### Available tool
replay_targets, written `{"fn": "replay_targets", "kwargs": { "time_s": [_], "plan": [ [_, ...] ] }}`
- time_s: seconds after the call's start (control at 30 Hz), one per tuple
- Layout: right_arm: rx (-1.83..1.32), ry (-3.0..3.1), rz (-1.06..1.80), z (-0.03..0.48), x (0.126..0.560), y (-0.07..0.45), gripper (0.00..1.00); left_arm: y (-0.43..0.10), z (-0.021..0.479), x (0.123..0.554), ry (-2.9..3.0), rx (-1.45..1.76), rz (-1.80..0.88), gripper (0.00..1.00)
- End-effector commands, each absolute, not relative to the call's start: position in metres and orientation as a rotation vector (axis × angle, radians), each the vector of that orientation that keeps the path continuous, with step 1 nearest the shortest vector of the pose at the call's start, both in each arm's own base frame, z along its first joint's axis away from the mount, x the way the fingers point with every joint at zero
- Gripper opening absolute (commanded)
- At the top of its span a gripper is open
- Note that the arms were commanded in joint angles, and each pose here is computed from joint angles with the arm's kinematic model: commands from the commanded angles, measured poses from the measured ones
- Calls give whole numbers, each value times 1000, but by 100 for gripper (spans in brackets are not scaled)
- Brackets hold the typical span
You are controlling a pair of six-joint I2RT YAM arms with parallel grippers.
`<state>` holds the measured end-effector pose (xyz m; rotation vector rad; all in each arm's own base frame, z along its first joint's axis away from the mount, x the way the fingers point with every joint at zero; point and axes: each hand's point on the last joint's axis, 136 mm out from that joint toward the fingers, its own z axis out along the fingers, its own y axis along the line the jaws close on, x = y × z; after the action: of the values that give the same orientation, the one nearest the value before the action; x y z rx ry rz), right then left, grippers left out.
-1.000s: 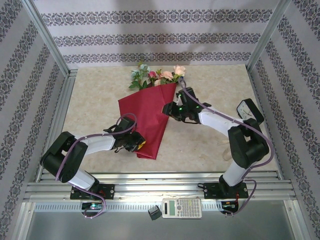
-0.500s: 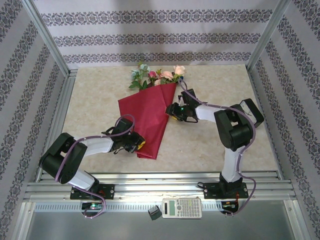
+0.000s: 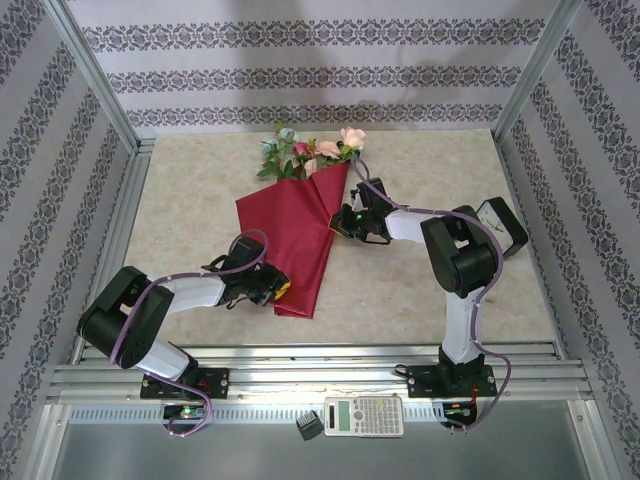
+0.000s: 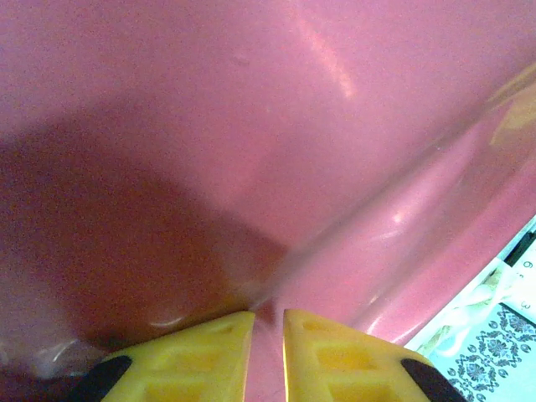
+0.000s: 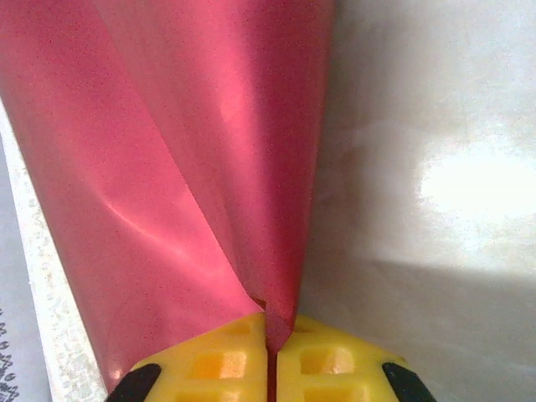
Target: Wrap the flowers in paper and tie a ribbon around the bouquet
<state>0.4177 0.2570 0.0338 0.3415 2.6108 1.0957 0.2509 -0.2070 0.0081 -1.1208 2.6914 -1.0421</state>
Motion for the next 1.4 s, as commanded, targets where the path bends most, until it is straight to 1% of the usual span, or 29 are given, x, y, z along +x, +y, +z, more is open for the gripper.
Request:
{"fn": "replay_targets", "kwargs": {
  "time_s": [0.0, 0.07, 0.17, 0.2, 0.23, 0.27, 0.3, 0.33, 0.4, 0.5, 0.63, 0.7, 0.77, 0.8, 0.83, 0.87, 0.9, 0.97, 1.0, 1.03, 1.1, 1.13, 1.2, 1.27, 1.3, 1.37],
  "plan": [
    [293, 2517, 1092, 70, 428, 261, 2, -152, -56, 181, 2892, -1375, -568, 19],
    [279, 2494, 1092, 82, 428, 261, 0, -152, -57, 181, 2894, -1371, -567, 19],
    [268, 2485, 1132, 94, 424, 264, 1, -153, -60, 180, 2894, -1381, -577, 19],
    [264, 2491, 1155, 94, 420, 267, 9, -152, -61, 178, 2892, -1390, -575, 19],
    [260, 2502, 1182, 92, 415, 270, 23, -152, -62, 178, 2887, -1399, -583, 19],
    [251, 2511, 1210, 91, 410, 274, 32, -153, -64, 177, 2881, -1408, -591, 19],
    [240, 2523, 1234, 88, 403, 279, 38, -153, -65, 176, 2880, -1411, -595, 19],
    [227, 2534, 1250, 84, 396, 284, 42, -153, -67, 175, 2883, -1418, -597, 19],
    [212, 2561, 1262, 74, 380, 291, 45, -153, -69, 173, 2886, -1422, -597, 19],
    [220, 2579, 1269, 62, 363, 299, 45, -153, -73, 172, 2880, -1434, -607, 19],
    [232, 2582, 1238, 55, 350, 301, 42, -153, -73, 172, 2881, -1430, -614, 19],
    [231, 2580, 1216, 55, 348, 300, 39, -153, -74, 171, 2881, -1433, -612, 19],
    [236, 2580, 1206, 54, 346, 298, 32, -152, -74, 172, 2879, -1430, -610, 19],
    [238, 2580, 1201, 54, 346, 298, 25, -152, -74, 172, 2879, -1431, -610, 18],
    [238, 2580, 1189, 54, 346, 296, 12, -153, -74, 172, 2879, -1431, -612, 19],
    [237, 2578, 1182, 54, 346, 296, 1, -153, -74, 172, 2879, -1431, -611, 19],
    [239, 2578, 1176, 55, 346, 295, 0, -152, -74, 172, 2879, -1430, -612, 19],
    [236, 2583, 1171, 55, 345, 294, 0, -153, -73, 172, 2879, -1430, -613, 19],
    [235, 2588, 1171, 55, 344, 294, 7, -153, -73, 171, 2880, -1427, -613, 19],
    [234, 2599, 1170, 53, 340, 295, 25, -153, -73, 172, 2879, -1428, -613, 18],
    [224, 2613, 1170, 52, 333, 296, 39, -153, -73, 172, 2879, -1429, -612, 19],
    [221, 2624, 1167, 50, 328, 297, 43, -153, -73, 172, 2879, -1429, -612, 19],
    [218, 2635, 1177, 47, 317, 301, 45, -153, -74, 172, 2882, -1430, -613, 19],
    [227, 2646, 1188, 43, 307, 304, 44, -153, -75, 172, 2881, -1431, -613, 19],
    [233, 2652, 1189, 40, 303, 305, 41, -153, -75, 172, 2881, -1432, -614, 19],
    [247, 2658, 1181, 38, 296, 306, 30, -154, -75, 172, 2883, -1431, -614, 18]
  ]
}}
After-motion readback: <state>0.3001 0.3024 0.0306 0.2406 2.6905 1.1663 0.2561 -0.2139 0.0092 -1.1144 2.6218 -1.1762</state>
